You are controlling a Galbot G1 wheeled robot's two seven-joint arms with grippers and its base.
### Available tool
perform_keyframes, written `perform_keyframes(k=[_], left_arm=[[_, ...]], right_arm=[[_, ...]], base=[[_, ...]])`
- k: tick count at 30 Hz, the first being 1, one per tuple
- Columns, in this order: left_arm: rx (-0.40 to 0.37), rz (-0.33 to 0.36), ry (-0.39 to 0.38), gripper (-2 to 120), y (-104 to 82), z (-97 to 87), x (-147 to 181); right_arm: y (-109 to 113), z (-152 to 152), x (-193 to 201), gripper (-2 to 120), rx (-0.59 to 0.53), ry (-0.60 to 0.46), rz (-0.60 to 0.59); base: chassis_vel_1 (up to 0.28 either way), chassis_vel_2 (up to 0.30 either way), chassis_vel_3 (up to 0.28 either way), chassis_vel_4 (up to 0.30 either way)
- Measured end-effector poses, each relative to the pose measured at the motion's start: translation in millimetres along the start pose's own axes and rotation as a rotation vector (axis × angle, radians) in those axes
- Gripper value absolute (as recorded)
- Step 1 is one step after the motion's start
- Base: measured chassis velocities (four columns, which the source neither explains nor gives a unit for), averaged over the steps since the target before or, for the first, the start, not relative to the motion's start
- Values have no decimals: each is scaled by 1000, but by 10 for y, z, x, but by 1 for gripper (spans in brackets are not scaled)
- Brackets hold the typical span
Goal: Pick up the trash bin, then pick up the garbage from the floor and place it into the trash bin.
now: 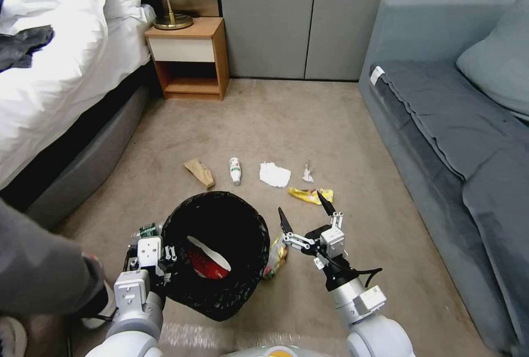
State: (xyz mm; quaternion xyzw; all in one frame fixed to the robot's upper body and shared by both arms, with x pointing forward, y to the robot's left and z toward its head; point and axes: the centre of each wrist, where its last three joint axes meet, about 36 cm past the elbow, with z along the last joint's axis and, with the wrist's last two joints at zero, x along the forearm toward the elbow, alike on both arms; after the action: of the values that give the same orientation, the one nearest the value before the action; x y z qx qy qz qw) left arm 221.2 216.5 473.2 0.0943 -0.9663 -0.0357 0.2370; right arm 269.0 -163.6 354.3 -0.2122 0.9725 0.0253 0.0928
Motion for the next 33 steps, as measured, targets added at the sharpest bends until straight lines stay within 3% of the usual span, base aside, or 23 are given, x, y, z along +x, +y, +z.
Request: perform_keyframes(k=[6, 15, 19, 22, 33], left_arm=[[-1, -6, 3, 3, 15, 6, 0], [0, -16, 4, 3, 38, 5, 3], [1, -16, 3, 3, 40, 2, 1], [4, -19, 1, 3, 50, -4, -2], [6, -26, 13, 3, 57, 22, 2]], right_arm=[[-3, 79, -20, 100, 4, 57, 23], [49, 135, -129, 100, -158, 469, 176], [36, 218, -171, 100, -212, 557, 175], [24, 446, -261, 100, -276, 684, 149], [-46, 1083, -575, 100, -363, 865, 81]], base=[[21, -32, -29, 6], [7, -6, -5, 4], [0, 0, 0, 0], [0, 0, 0, 0], [0, 0, 0, 0]])
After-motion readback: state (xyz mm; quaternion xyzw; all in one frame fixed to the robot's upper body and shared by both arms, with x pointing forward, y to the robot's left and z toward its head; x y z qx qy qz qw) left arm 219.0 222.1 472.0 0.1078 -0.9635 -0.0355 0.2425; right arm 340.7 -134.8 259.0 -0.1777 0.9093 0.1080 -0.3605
